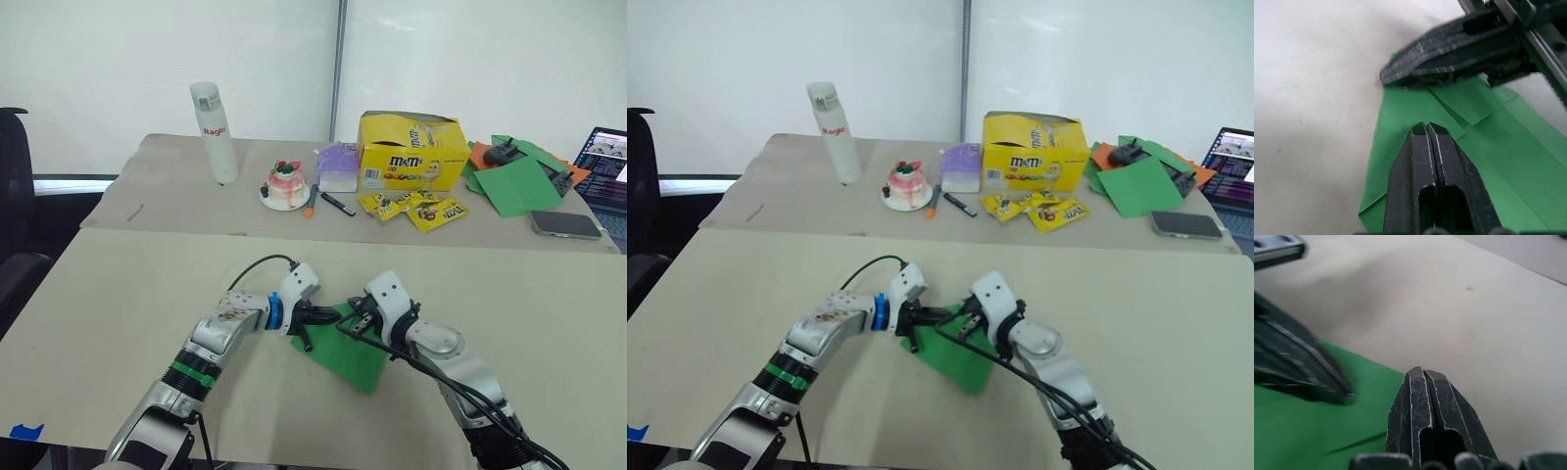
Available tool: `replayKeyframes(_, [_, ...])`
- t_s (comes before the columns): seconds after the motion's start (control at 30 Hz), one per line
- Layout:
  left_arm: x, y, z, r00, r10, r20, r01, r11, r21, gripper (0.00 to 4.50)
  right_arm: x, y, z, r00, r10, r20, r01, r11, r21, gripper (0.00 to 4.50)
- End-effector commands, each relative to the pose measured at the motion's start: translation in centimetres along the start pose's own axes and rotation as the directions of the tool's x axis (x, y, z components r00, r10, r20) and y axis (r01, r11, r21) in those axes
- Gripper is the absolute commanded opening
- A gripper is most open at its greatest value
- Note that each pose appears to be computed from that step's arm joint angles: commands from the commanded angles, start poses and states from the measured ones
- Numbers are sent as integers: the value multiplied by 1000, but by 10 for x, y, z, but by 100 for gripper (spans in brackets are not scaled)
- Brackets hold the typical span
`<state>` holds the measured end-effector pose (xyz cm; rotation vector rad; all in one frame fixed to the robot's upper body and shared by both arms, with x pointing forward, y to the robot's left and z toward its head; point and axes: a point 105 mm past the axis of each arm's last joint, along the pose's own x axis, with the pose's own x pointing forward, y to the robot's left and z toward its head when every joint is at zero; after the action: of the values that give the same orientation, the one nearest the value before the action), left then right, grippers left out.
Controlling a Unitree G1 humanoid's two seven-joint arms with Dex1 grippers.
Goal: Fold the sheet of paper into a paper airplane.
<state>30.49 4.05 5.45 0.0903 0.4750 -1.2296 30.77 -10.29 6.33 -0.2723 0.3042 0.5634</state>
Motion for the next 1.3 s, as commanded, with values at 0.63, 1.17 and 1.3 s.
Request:
replayKeyframes(0.63, [-44, 30, -12, 985, 173, -8, -172, 973, -151, 5, 7, 33, 10, 990, 138, 4, -138, 990, 37, 0])
replayKeyframes(1.17, [-17, 21, 19, 993, 93, 74, -98, 993, 67, 5, 6, 25, 12, 995, 102, 8, -103, 994, 21, 0])
replayKeyframes(1.3, [-5, 9, 14, 999, 17, 43, -22, 993, 114, 5, 2, 18, 14, 997, 70, 15, -70, 997, 23, 0])
